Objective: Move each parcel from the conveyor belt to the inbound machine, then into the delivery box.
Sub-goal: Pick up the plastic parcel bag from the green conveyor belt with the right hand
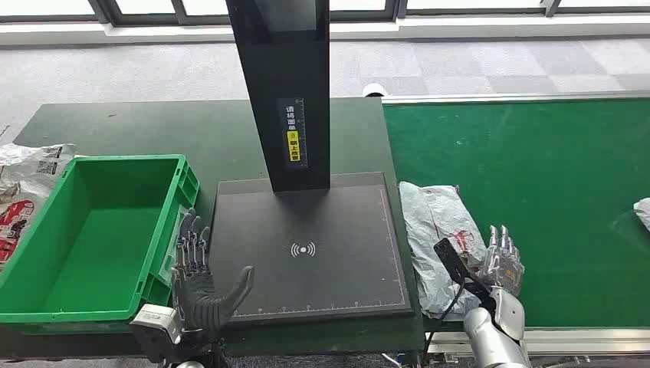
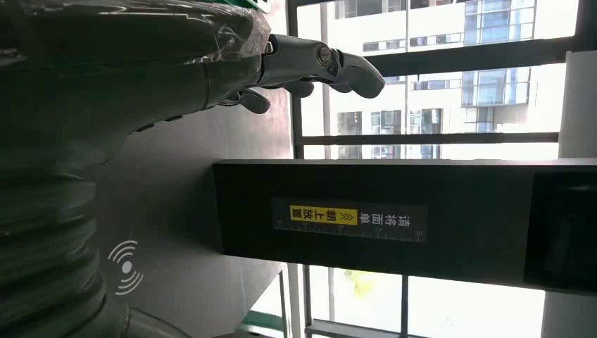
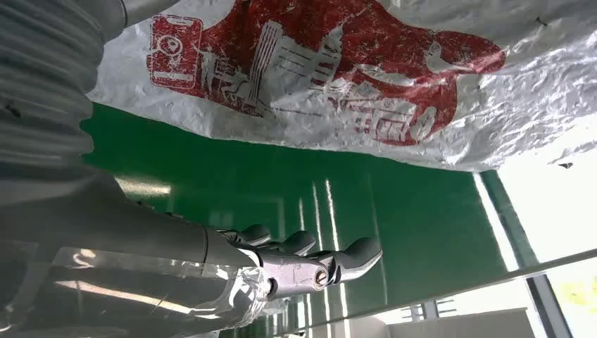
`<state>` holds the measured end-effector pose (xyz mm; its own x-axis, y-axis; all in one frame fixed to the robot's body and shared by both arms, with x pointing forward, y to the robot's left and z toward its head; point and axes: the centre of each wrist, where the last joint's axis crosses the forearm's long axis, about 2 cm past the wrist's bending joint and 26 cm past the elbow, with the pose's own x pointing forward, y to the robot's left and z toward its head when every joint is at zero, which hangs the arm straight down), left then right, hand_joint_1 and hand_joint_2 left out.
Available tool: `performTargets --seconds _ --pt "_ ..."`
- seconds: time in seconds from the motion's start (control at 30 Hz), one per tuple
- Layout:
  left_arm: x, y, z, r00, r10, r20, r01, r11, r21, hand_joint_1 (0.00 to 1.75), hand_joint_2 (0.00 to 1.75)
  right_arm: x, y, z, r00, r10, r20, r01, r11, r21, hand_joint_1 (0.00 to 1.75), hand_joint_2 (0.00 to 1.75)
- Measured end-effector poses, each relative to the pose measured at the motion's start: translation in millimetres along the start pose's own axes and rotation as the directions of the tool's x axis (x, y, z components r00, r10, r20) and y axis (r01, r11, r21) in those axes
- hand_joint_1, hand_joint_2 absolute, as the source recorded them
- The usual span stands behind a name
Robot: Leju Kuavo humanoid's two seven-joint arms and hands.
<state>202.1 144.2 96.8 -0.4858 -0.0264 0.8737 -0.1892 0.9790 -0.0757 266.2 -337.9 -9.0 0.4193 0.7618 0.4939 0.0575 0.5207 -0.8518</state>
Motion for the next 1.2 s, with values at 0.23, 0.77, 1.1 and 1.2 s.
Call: performTargets --seconds 0.23,0.77,1.1,1.2 --pt "-1.0 0.1 1.1 1.0 -0.011 -0.005 0.011 1.0 0.007 0.0 1.75 0.7 4.0 -0.9 0.999 -0.04 0.023 0.039 0.999 0.014 0.0 1.75" --pt "-7.7 5.3 3.8 0.999 -0.034 -0.023 0.034 0.999 0.006 0.0 1.75 -16.0 16.1 5.9 0.923 -0.383 -0.04 0.375 0.873 0.312 1.75 1.75" --pt "-10.7 9.9 4.7 0.998 -0.061 -0.027 0.061 0.998 0.015 0.0 1.75 -15.4 12.2 -1.0 0.923 -0.381 -0.057 0.377 0.863 0.337 1.75 1.75" --pt "-10.9 10.7 4.7 0.997 -0.069 -0.026 0.07 0.997 0.023 0.0 1.75 -12.0 11.4 -3.7 0.926 -0.374 -0.059 0.37 0.861 0.348 1.75 1.75"
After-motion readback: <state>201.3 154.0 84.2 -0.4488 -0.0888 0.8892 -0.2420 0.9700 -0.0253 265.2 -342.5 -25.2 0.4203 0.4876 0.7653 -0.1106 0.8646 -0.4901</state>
